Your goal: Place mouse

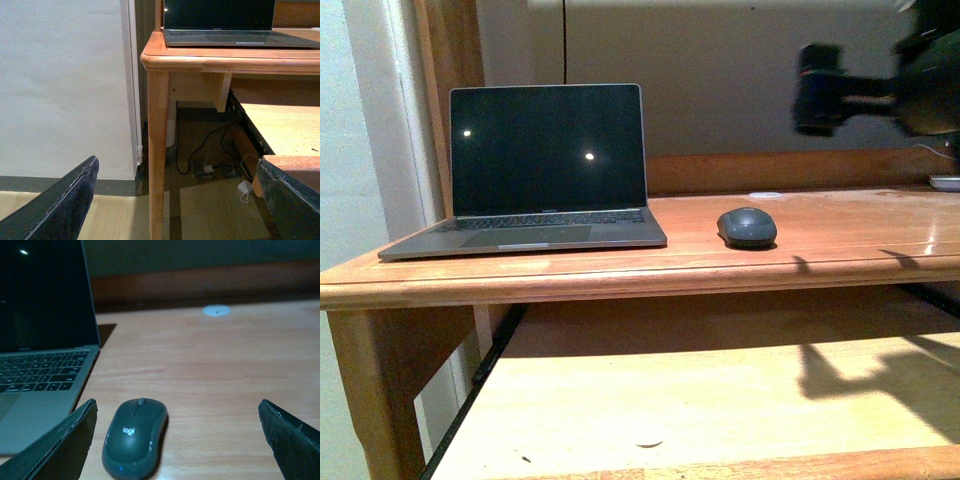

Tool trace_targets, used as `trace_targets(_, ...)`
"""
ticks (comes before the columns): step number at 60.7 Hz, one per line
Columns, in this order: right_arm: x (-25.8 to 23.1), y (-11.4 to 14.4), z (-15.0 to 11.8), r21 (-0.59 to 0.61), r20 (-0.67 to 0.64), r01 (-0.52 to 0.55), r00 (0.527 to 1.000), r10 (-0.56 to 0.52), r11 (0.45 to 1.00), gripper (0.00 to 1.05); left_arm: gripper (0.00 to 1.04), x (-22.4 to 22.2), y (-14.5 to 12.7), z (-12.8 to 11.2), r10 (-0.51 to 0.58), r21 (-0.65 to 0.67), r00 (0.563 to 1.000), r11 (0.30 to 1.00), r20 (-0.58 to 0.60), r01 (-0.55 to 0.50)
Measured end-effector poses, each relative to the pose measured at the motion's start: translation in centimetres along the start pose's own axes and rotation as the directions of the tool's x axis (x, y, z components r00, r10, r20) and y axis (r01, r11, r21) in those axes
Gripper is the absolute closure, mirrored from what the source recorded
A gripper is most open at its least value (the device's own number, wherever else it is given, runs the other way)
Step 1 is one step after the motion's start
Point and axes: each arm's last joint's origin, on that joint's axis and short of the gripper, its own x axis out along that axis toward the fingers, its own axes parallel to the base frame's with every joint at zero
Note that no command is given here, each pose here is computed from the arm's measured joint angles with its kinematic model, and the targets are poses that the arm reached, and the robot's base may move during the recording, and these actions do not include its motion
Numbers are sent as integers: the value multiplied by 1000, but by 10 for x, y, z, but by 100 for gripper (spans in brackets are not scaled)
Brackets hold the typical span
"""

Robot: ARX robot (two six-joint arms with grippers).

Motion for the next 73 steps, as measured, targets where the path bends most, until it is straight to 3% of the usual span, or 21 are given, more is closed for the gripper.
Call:
trace_targets(6,-50,-31,-10,-48,1,-86,996,86,995,7,8,0,0,0,0,0,1000,1000,0,0)
trace_targets(16,-129,-80,-78,-98,-172,-240,960,221,966,7,8,0,0,0,0,0,1000,1000,0,0)
trace_targets(22,-168,-96,-116,-88,-278,-347,908,312,934,7,8,0,0,0,0,0,1000,1000,0,0)
trace_targets(33,-194,-112,-139,-90,-350,-435,856,381,896,7,8,0,0,0,0,0,1000,1000,0,0)
trace_targets(41,-198,-104,-159,-129,-418,-487,817,398,864,7,8,0,0,0,0,0,1000,1000,0,0)
trace_targets(53,-174,-74,-182,-227,-448,-544,795,409,808,7,8,0,0,0,0,0,1000,1000,0,0)
trace_targets(59,-153,-55,-185,-260,-424,-533,812,401,805,7,8,0,0,0,0,0,1000,1000,0,0)
trace_targets(73,-81,-11,-179,-309,-350,-414,887,302,856,7,8,0,0,0,0,0,1000,1000,0,0)
